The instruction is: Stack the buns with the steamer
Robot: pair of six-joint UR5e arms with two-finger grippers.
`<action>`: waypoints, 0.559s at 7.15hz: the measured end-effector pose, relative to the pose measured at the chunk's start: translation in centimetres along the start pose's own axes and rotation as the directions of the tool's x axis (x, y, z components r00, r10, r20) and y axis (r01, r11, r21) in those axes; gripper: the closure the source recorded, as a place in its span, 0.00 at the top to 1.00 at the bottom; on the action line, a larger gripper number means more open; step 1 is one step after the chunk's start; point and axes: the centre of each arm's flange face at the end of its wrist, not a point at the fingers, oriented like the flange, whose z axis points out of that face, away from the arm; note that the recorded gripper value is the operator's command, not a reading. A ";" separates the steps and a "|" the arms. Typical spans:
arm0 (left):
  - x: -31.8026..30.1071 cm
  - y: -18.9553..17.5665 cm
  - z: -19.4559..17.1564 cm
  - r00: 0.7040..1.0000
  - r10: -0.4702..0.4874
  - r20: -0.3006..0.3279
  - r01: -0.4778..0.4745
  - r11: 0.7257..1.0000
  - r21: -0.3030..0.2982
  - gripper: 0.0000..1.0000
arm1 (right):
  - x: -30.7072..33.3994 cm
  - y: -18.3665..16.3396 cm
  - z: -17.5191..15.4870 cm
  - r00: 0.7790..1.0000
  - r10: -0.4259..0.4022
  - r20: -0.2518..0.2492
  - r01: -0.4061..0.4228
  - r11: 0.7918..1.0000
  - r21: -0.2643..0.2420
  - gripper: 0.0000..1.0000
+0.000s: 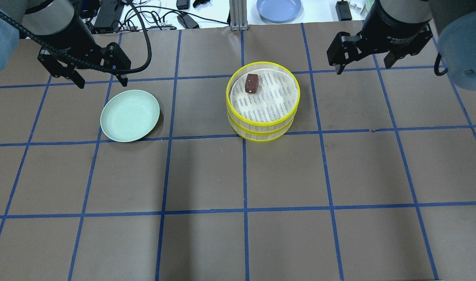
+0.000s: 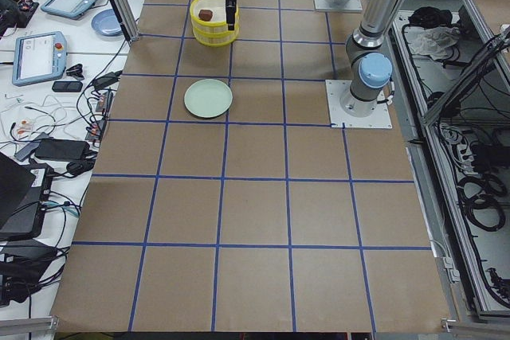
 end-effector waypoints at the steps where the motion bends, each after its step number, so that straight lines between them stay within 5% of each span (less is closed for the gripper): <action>1: -0.2 0.0 0.1 1.000 -0.005 0.000 0.005 1.000 -0.005 1.00 | 0.4 -0.1 0.3 1.000 0.009 0.000 -0.009 1.000 -0.006 1.00; 4: -0.6 -0.3 0.7 1.000 -0.011 0.000 0.011 1.000 -0.015 1.00 | 0.5 -0.2 1.1 1.000 0.013 0.003 -0.013 0.999 -0.030 1.00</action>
